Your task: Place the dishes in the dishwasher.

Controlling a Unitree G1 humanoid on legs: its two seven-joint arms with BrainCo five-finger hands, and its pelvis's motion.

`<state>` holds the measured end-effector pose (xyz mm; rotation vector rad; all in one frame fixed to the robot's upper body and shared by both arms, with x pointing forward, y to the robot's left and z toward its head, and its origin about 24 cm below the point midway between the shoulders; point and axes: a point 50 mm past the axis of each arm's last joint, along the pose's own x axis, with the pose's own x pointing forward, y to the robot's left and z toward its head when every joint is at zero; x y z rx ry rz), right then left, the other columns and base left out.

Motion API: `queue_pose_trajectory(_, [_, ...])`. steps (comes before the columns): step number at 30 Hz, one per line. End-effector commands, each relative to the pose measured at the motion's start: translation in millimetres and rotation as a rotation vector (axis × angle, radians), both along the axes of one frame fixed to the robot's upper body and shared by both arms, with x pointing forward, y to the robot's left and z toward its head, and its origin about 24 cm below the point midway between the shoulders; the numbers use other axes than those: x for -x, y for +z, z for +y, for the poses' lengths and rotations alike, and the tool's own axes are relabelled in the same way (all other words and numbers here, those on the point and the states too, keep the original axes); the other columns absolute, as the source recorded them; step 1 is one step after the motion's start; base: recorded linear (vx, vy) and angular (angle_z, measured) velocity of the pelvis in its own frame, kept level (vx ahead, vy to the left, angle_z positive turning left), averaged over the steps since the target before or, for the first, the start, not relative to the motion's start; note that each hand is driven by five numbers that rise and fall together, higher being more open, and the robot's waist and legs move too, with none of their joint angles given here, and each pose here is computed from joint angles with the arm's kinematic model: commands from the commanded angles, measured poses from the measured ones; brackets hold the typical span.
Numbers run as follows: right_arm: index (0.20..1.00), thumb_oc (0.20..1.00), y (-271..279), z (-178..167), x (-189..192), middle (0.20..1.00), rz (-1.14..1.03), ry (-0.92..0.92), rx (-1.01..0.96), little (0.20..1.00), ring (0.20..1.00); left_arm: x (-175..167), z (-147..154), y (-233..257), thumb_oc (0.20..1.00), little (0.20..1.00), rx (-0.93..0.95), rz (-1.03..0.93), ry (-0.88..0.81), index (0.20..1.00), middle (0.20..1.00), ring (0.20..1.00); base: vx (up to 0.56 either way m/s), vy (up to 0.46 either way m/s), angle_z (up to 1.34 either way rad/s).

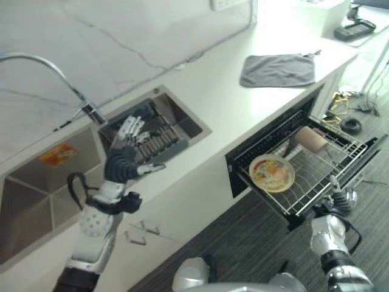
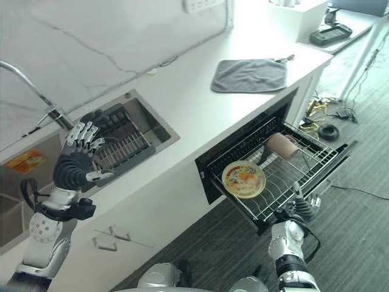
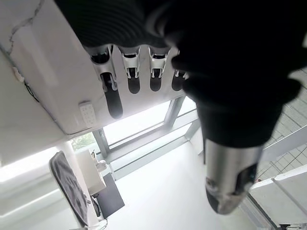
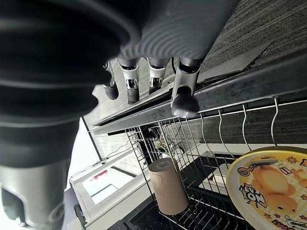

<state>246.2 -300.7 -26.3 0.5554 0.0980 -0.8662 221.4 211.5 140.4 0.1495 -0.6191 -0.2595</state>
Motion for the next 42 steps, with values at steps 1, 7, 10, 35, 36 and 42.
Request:
queue_pose_trajectory(1, [1.0, 1.0, 36, 31, -53, 1.0, -0.188, 0.19, -0.05, 1.0, 1.0, 2, -11, 37, 1.0, 1.0, -0.019, -0.162, -0.083, 1.0, 1.0, 1.0, 0.0, 0.071, 0.14])
queue_pose_trajectory(7, [1.0, 1.0, 72, 39, -88, 1.0, -0.273, 0.388, -0.012, 1.0, 1.0, -2, -10, 45, 1.0, 1.0, -0.001, -0.204, -0.105, 1.0, 1.0, 1.0, -0.05, 0.055, 0.12])
queue_pose_trajectory(10, [1.0, 1.0, 84, 36, -95, 1.0, -0.31, 0.434, -0.002, 1.0, 1.0, -3, -10, 47, 1.0, 1.0, -0.002, -0.209, -0.11, 1.0, 1.0, 1.0, -0.03, 0.024, 0.17])
queue_pose_trajectory(35, [1.0, 1.0, 228, -6, -139, 1.0, -0.526, 0.48, 0.047, 1.0, 1.0, -3, 1, 87, 1.0, 1.0, -0.041, -0.365, -0.126, 1.0, 1.0, 1.0, 0.03, 0.073, 0.16])
queue_pose_trajectory(36, [1.0, 1.0, 235, -5, -140, 1.0, -0.552, 0.497, 0.045, 1.0, 1.0, -5, 4, 90, 1.0, 1.0, -0.045, -0.358, -0.146, 1.0, 1.0, 1.0, 0.06, -0.004, 0.21])
queue_pose_trajectory(42, [1.0, 1.0, 261, 4, -146, 1.0, -0.598, 0.527, 0.049, 1.0, 1.0, -8, 0, 93, 1.0, 1.0, -0.049, -0.331, -0.247, 1.0, 1.0, 1.0, 0.01, -0.039, 0.12])
